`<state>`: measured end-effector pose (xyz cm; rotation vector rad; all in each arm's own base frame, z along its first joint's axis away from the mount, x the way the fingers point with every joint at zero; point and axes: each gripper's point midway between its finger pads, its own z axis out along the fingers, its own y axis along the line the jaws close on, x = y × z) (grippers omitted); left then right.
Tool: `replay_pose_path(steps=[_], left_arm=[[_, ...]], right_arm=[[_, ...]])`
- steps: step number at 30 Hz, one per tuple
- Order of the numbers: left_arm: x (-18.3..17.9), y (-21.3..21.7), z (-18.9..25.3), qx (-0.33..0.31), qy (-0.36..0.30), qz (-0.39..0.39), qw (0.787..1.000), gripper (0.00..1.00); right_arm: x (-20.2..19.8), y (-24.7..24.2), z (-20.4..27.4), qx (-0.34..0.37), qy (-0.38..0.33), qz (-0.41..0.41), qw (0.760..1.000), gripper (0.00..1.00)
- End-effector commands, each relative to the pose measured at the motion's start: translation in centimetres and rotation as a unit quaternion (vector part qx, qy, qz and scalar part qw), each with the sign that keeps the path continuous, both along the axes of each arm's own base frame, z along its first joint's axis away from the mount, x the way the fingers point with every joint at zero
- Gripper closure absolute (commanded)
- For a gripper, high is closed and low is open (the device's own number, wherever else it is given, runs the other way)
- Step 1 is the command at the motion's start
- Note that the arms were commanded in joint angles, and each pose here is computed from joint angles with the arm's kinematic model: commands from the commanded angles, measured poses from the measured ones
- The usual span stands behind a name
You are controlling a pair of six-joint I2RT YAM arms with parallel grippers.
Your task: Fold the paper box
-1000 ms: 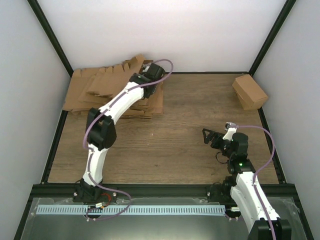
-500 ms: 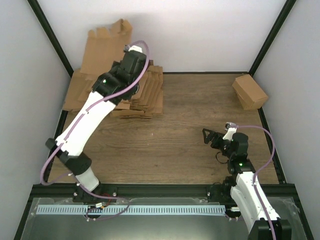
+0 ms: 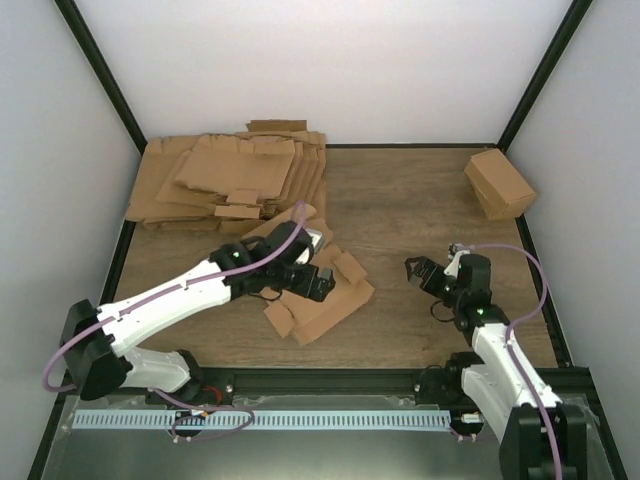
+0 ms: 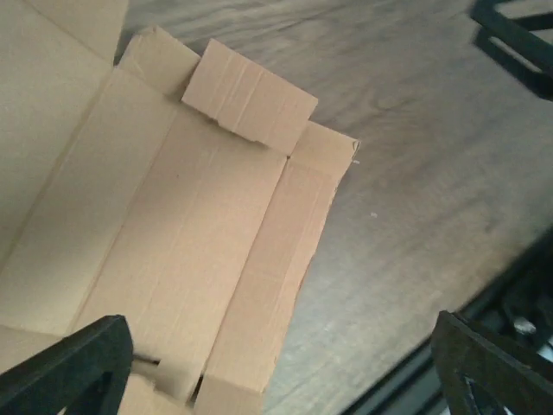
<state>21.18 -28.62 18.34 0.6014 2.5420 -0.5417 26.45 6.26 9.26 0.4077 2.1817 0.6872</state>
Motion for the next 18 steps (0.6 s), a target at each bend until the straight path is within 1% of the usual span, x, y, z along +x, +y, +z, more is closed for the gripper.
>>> replay_pose_path(steps=[1,4,7,8,12,15,18], left_arm=[[-1.4,-3.9,6.1,-0.193,0.009,-0.023,0.981,0.00],[-0.5,-2.5,5.6,-0.171,0.000,0.006,0.985,0.00],[1.5,0.2,4.1,-0.142,-0.003,0.062,0.988,0.03],[2.5,1.7,3.5,-0.136,-0.003,0.091,0.987,0.05],[4.1,6.5,0.9,-0.119,-0.003,0.160,0.980,0.11],[4.7,9.2,-1.2,-0.105,-0.002,0.192,0.976,0.12],[5.5,10.7,-2.5,-0.100,-0.001,0.212,0.972,0.11]], right_arm=[[0.1,2.4,1.1,0.068,0.055,0.037,0.995,0.00],[-0.2,3.6,0.4,0.104,0.094,0.059,0.988,0.00],[-0.5,4.6,-0.1,0.127,0.121,0.081,0.981,0.00],[-0.6,4.9,0.0,0.132,0.125,0.091,0.979,0.01],[-0.9,5.8,0.7,0.130,0.109,0.135,0.976,0.04],[-1.0,5.9,0.8,0.120,0.103,0.150,0.976,0.07],[-1.7,6.3,0.5,0.136,0.120,0.151,0.972,0.07]])
